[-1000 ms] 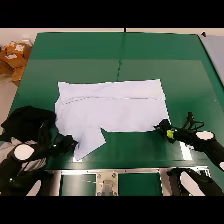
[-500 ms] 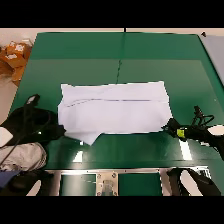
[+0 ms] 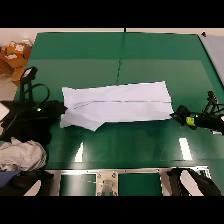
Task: Fold the shirts.
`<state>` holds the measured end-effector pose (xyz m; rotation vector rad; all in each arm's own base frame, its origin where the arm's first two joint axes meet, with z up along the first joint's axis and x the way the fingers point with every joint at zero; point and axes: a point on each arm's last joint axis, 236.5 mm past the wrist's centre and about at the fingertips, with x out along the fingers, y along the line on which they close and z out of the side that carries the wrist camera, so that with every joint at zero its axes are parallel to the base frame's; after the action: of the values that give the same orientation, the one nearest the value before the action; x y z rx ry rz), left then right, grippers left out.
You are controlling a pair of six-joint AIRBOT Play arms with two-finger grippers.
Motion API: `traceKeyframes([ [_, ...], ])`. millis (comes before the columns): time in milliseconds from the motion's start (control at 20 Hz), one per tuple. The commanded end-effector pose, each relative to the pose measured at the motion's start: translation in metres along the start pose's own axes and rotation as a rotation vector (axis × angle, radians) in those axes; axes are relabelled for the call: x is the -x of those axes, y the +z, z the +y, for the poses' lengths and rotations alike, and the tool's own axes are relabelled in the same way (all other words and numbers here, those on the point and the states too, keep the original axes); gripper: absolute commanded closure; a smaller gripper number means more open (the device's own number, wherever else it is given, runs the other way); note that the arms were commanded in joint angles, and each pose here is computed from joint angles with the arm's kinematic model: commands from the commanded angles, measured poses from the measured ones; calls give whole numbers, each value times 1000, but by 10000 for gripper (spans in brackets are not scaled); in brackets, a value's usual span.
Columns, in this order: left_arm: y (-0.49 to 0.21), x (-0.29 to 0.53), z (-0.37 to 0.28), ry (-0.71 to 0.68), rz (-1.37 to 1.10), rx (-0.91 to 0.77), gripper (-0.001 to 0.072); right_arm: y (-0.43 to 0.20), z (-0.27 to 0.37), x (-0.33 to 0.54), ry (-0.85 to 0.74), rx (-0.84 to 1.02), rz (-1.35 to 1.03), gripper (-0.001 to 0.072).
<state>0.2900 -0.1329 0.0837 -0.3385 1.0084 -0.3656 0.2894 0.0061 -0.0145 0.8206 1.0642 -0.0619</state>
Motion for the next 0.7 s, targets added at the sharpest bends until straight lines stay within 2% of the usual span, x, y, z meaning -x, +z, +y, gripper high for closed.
traceKeyframes([
  [0, 55, -33, 4, 8, -58, -70, 686, 31, 27, -16, 47, 0, -18, 692],
  [350, 146, -84, 23, 87, -88, -149, 686, 95, 88, -97, 67, 106, 33, 692],
  [600, 149, -146, 44, 89, -14, -150, 683, 127, 88, -150, 55, 101, 68, 686],
  [650, 145, -158, 49, 88, 3, -136, 681, 130, 83, -159, 47, 94, 70, 585],
])
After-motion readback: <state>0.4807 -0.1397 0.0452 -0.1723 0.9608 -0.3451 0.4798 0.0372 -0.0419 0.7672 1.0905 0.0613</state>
